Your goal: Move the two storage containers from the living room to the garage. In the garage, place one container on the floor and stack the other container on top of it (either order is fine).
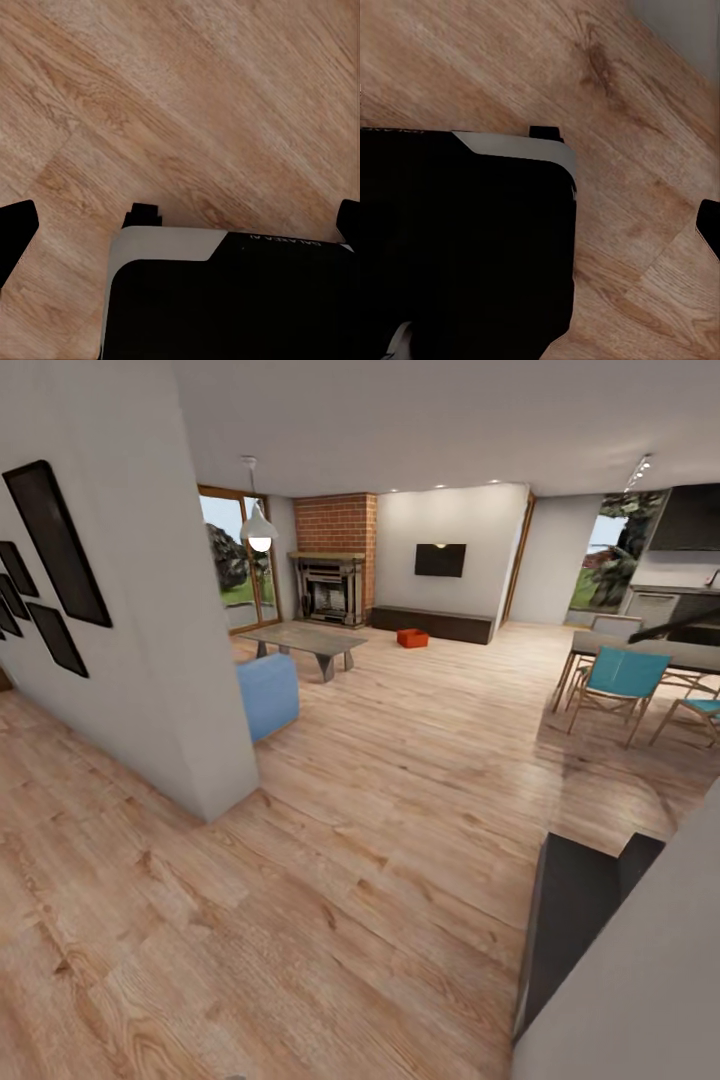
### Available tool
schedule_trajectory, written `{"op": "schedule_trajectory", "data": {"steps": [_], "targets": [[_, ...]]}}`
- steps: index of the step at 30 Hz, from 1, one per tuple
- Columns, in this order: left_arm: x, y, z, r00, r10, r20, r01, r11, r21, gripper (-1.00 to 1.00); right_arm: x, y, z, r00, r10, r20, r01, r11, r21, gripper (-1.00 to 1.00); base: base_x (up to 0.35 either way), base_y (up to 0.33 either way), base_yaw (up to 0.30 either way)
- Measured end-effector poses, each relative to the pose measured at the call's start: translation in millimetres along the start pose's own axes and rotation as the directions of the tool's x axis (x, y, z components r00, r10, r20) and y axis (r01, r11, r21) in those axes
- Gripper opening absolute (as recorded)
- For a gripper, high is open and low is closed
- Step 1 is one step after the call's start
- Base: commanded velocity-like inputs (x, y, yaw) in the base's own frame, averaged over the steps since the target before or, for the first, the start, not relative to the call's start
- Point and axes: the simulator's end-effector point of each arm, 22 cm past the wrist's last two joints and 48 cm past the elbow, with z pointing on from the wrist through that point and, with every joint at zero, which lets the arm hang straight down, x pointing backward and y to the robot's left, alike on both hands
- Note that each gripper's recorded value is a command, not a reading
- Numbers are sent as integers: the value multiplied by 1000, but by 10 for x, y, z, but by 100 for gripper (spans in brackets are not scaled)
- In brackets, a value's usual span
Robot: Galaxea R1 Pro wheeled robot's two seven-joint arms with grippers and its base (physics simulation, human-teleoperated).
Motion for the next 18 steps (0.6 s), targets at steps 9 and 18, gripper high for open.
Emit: {"op": "schedule_trajectory", "data": {"steps": [9, 18], "targets": [[1, 0, 0, 1000, 0, 0, 0, 1000, 0, 100, 0, -3, 0, 1000, 0, 0, 0, 1000, 1, 100, 321, 0, 0], [1, 0, 0, 1000, 0, 0, 0, 1000, 0, 100, -4, 4, 0, 1000, 0, 0, 0, 1000, 0, 100, 321, 0, 0]]}}
